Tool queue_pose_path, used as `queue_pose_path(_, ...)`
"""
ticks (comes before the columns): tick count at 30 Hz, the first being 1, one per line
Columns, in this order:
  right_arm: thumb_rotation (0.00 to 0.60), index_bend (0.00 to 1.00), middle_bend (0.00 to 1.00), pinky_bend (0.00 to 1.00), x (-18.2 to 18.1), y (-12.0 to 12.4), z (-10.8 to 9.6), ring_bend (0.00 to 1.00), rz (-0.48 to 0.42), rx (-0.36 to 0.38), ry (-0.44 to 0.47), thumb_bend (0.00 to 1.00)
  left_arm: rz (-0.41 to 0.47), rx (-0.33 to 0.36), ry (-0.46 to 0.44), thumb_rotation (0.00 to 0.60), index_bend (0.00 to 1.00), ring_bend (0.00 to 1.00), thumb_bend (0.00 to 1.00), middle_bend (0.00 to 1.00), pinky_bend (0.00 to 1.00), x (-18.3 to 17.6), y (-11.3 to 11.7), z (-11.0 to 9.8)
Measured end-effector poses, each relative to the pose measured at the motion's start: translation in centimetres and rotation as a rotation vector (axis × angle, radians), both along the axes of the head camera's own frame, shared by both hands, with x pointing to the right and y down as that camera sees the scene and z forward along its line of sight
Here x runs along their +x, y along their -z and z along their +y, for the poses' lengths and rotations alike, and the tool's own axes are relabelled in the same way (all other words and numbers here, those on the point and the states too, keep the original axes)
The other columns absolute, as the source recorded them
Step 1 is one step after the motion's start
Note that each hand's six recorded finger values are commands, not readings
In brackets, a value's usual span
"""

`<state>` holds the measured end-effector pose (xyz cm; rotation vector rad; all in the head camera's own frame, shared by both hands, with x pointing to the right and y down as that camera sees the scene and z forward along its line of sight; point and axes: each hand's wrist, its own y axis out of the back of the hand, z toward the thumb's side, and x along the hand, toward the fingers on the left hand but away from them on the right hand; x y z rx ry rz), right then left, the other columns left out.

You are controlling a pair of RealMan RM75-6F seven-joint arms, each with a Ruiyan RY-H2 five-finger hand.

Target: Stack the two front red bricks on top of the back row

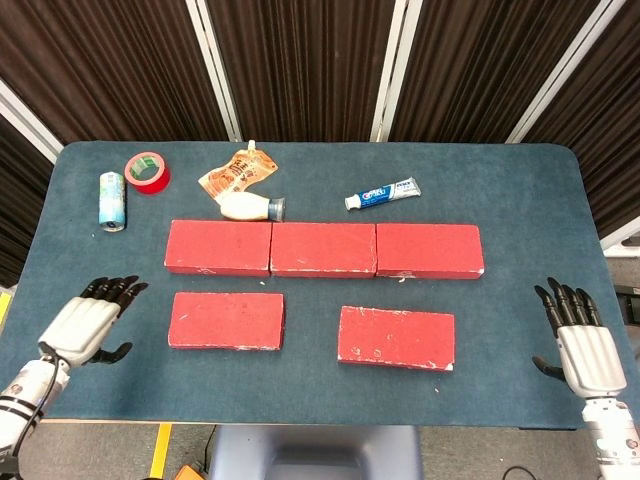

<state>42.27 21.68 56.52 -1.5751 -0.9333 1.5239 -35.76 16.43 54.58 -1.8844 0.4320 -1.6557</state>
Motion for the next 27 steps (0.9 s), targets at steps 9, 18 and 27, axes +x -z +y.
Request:
queue_pose_path(9, 0.6, 0.0, 0.0, 0.0, -0.2, -0.3, 0.2, 0.0, 0.002, -0.013, 0.007, 0.0, 0.047, 0.033, -0.052, 0.6, 0.0, 0.0, 0.28, 0.0, 0.04, 4.5, -3.0, -0.4)
queue_pose_path(18, 0.6, 0.0, 0.0, 0.0, -0.2, -0.7, 0.2, 0.0, 0.008, -0.029, 0.004, 0.0, -0.003, 0.012, -0.053, 0.6, 0.0, 0.0, 0.27, 0.0, 0.04, 5.5, -4.0, 0.0)
queue_pose_path(27, 0.6, 0.0, 0.0, 0.0, -0.1, -0.6, 0.1, 0.0, 0.003, -0.025, 0.0, 0.0, -0.065, -0.075, -0.02, 0.6, 0.0, 0.0, 0.24, 0.0, 0.04, 7.5, -6.4, 1.1)
